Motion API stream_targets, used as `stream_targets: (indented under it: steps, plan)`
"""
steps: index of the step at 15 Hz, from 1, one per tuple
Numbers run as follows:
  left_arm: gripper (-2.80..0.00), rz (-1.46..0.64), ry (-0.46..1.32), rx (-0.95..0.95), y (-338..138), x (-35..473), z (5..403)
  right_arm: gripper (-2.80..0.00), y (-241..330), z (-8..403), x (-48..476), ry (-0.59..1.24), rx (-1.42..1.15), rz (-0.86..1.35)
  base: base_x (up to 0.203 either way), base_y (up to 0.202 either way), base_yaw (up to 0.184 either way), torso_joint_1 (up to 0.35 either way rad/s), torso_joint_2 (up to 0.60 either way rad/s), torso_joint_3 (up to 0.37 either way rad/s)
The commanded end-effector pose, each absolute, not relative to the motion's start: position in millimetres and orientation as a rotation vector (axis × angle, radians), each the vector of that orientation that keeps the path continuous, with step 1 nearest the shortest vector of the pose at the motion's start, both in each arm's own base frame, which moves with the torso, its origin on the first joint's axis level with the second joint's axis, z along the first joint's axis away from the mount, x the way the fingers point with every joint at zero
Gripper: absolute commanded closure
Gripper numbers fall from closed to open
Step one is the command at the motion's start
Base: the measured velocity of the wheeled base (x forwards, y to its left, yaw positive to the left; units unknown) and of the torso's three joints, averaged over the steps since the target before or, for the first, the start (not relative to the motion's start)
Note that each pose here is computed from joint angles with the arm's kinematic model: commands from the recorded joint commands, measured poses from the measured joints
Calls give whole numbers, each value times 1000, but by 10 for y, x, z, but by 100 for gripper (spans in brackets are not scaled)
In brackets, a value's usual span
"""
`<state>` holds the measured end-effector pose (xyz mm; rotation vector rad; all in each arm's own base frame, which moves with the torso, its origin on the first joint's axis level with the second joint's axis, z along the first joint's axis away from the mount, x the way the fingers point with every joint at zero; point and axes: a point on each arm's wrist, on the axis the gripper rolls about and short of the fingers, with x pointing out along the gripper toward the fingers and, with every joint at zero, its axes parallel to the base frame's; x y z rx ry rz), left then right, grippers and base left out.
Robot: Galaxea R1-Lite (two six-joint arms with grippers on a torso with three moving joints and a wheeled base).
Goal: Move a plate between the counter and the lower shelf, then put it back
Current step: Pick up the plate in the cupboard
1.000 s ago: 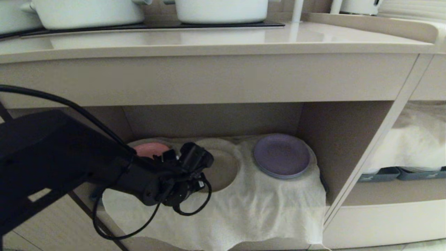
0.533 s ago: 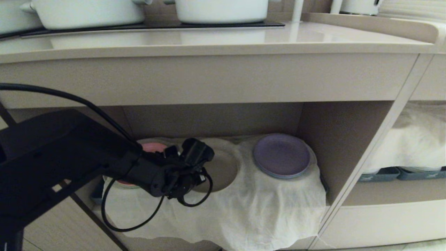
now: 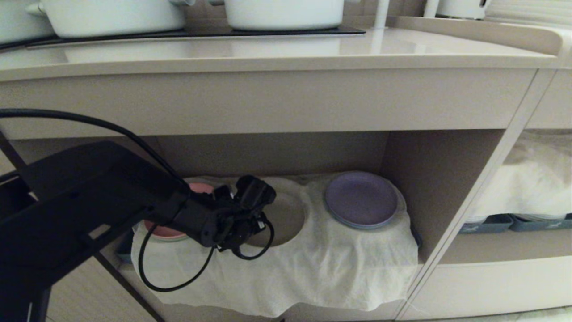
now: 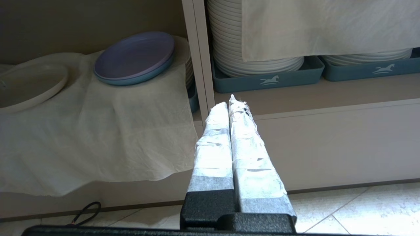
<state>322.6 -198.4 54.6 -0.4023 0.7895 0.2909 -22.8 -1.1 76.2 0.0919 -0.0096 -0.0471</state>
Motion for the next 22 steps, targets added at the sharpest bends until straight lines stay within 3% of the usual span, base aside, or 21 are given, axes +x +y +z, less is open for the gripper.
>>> stream_targets:
  steps: [1,17,18,22]
  plan:
    - [-280,298,791,-402,-1992,3240,517,0,-11,763,-228,-10,92,-47,0,0,0,0,0,0]
    - [-280,331,838,-358,-1960,3244,377,0,-11,763,-228,-10,92,-48,0,0,0,0,0,0]
    - [0,330,836,-360,-1965,3252,381,0,-11,763,-228,-10,92,-47,0,0,0,0,0,0]
    - [0,328,827,-369,-1978,3283,395,0,-11,763,-228,-10,92,-47,0,0,0,0,0,0]
